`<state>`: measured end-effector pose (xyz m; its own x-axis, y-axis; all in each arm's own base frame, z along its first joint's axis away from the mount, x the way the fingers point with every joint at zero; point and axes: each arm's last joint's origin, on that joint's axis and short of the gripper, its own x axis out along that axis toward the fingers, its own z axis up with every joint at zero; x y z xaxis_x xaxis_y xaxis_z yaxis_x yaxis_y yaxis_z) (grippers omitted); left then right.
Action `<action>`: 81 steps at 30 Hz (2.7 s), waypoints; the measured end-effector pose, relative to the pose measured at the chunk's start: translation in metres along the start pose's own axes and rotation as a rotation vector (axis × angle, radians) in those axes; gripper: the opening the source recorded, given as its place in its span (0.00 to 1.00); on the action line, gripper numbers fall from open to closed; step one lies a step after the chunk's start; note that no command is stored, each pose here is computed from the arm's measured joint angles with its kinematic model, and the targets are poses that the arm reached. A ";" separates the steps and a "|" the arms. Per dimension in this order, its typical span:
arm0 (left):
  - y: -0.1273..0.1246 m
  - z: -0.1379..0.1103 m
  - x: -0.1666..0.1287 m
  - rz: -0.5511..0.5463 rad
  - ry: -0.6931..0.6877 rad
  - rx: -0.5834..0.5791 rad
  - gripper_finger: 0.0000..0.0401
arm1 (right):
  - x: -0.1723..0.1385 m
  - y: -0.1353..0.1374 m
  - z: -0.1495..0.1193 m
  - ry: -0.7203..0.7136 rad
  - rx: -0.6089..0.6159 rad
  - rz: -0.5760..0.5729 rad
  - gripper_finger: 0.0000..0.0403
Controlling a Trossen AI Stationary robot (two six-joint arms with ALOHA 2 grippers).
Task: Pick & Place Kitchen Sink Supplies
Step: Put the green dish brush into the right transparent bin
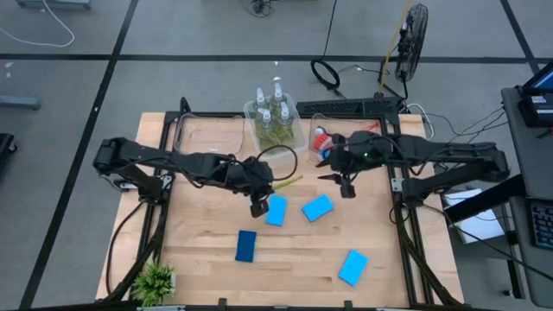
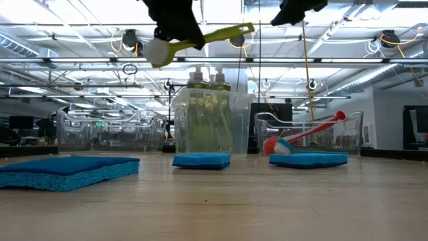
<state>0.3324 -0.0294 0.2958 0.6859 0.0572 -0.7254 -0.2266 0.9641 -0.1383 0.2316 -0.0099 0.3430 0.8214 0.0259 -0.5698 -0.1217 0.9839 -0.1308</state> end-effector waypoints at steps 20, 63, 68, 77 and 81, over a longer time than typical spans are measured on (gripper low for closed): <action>-0.013 0.047 0.034 -0.003 0.086 0.056 0.04 | 0.026 0.030 0.005 0.063 -0.186 -0.092 0.47; -0.010 0.060 0.066 -0.076 0.052 0.046 0.04 | 0.056 0.035 -0.010 0.233 -0.145 -0.050 0.26; -0.011 0.060 0.066 -0.074 0.051 0.048 0.04 | 0.056 0.035 -0.010 0.236 -0.111 -0.044 0.12; -0.014 0.059 0.066 -0.077 0.051 0.068 0.04 | 0.055 0.035 -0.012 0.256 -0.047 -0.050 0.03; -0.015 0.059 0.066 -0.060 0.047 0.070 0.08 | 0.055 0.035 -0.013 0.268 -0.040 -0.062 0.03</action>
<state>0.4215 -0.0249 0.2897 0.6636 -0.0121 -0.7480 -0.1355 0.9814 -0.1361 0.2648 0.0236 0.2963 0.6521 -0.0867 -0.7532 -0.1021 0.9744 -0.2005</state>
